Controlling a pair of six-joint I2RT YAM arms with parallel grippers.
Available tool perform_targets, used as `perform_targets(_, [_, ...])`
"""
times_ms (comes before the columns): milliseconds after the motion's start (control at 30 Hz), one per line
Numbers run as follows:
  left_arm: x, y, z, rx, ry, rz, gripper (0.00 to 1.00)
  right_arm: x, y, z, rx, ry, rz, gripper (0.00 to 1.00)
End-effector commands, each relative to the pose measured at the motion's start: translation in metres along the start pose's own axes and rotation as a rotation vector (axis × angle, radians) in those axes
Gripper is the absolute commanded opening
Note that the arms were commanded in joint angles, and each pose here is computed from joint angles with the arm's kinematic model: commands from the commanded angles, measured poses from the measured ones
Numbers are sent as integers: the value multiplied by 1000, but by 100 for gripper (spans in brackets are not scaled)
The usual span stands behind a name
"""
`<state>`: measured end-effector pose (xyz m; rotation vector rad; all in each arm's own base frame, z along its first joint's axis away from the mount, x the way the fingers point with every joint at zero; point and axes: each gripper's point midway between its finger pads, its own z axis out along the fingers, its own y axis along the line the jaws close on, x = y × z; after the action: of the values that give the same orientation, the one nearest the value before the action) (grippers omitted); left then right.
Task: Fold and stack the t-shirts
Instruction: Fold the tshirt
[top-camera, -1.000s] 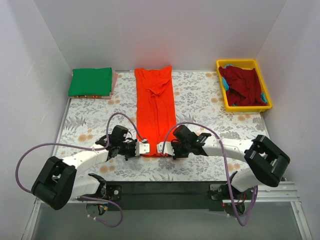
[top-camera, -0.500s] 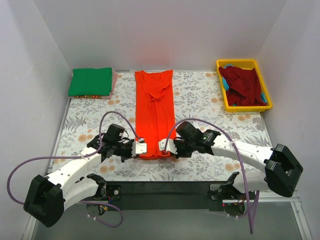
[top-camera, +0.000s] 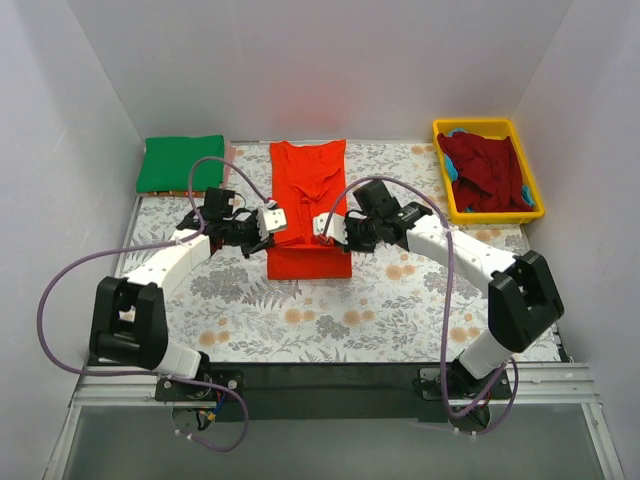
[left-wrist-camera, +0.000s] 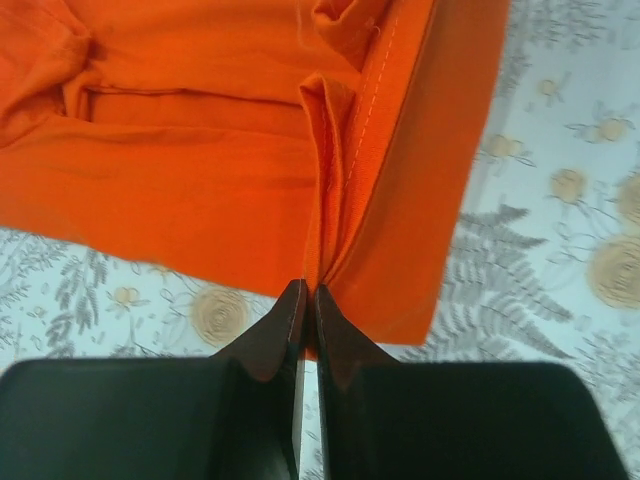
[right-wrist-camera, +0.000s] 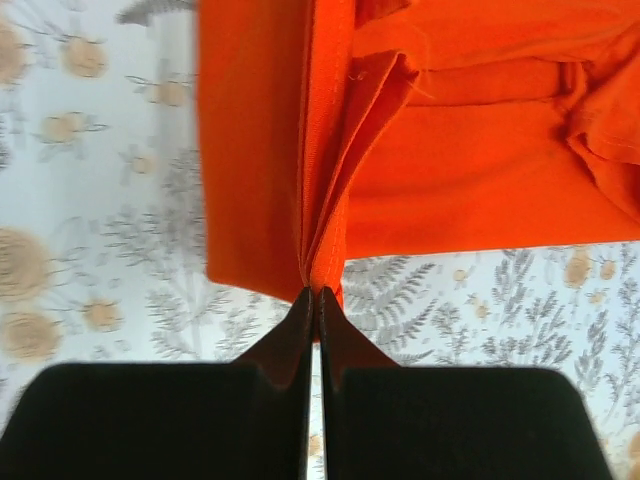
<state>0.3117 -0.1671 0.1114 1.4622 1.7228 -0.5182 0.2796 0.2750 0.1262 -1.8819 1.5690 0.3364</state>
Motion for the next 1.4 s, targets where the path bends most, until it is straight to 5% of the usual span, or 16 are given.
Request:
perform_targets(0, [-20,44,4,-65,-49,87,0,0,-37,2,22,2,-73,1])
perform_targets(533, [13,164,60,-164,-21,76,0,44,-143,64,71,69,-75,1])
perform_targets(567, [14,172,62,-198,-25,63,2,44,-155,63,99,79,-73,7])
perform_targets(600, [19,175,64,-210,-20,57,25,48,-158,66,111,94,-51,14])
perform_targets(667, [13,187,60,-284,-46,68,45,56,-168,65,148,116,-22,53])
perform_targets(700, [14,185,58,-296,-47,60,50,56,-170,61,169,118,-3,65])
perform_targets(767, [1,194,44,-357,-89,46,51,49,-175,49,212,104,22,65])
perform_targets(900, [-15,179,15,-389,-142,-15,51,31,-159,17,233,52,80,64])
perform_targets(1000, [-18,135,1,-304,-157,-24,48,11,-128,2,164,-30,88,54])
perform_targets(1167, [3,54,5,-136,-147,-124,44,13,-54,23,12,-6,67,47])
perform_targets(1367, [20,7,23,-88,-88,14,46,30,-4,56,-34,47,6,48])
